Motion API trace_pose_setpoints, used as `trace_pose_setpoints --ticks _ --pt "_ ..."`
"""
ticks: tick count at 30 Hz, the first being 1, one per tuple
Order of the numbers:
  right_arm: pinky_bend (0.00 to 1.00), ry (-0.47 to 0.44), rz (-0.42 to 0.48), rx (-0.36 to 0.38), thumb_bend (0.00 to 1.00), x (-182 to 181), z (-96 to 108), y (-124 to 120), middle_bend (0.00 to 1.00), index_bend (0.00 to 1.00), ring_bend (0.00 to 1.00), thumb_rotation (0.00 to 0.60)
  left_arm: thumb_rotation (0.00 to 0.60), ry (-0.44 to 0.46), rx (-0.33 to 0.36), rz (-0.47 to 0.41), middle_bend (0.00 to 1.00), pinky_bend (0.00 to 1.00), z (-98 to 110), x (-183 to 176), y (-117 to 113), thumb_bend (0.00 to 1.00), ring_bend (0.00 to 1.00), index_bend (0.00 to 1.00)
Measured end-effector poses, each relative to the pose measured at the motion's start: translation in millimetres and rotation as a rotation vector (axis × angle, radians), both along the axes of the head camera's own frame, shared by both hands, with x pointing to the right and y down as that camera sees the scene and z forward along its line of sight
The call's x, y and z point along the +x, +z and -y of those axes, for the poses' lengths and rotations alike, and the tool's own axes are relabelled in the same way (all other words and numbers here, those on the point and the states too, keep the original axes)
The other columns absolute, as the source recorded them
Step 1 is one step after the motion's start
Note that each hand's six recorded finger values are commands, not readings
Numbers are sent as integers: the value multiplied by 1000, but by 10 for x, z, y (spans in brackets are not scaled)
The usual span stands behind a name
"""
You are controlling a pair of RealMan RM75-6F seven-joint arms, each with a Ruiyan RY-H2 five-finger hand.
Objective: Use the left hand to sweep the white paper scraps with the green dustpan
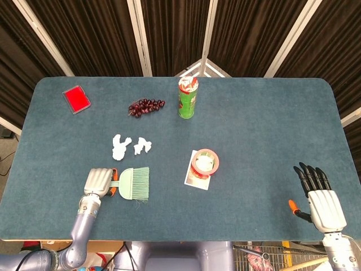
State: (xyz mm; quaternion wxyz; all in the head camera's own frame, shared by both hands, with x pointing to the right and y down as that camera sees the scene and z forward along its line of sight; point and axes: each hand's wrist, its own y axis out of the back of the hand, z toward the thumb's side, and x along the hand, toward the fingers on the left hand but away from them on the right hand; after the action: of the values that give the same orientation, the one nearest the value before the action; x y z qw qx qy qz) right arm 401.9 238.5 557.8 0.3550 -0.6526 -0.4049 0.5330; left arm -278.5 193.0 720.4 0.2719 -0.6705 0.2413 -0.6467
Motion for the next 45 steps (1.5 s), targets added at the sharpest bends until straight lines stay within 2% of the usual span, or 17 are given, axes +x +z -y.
trace_pose_setpoints --ticks 7,14,19,26,36,41,45 --pt "1 0 0 -4 322 -10 -5 6 0 0 0 600 600 -5 73 -51 1000 1000 166 17 -239 677 1000 724" --pt "2 7 0 -10 321 -1 -4 16 0 0 0 600 600 -6 176 -109 1000 1000 614 196 -571 683 1000 725" --pt "2 28 7 -22 322 27 3 36 0 0 0 600 600 13 196 -111 1000 1000 889 399 -641 693 1000 726" --pt "1 45 20 -31 322 52 20 47 0 0 0 600 600 28 174 -73 1000 1000 1176 694 -454 698 1000 725" --pt "1 66 41 -47 322 87 27 54 0 0 0 600 600 32 124 -13 1000 1000 1382 1046 -49 705 1000 726" --pt "1 71 42 -49 322 104 22 44 0 0 0 600 600 47 90 52 1000 1000 1358 995 79 715 1000 729" --pt "1 71 43 -45 322 102 4 22 0 0 0 600 600 27 113 101 1000 1000 1455 720 27 717 1000 729"
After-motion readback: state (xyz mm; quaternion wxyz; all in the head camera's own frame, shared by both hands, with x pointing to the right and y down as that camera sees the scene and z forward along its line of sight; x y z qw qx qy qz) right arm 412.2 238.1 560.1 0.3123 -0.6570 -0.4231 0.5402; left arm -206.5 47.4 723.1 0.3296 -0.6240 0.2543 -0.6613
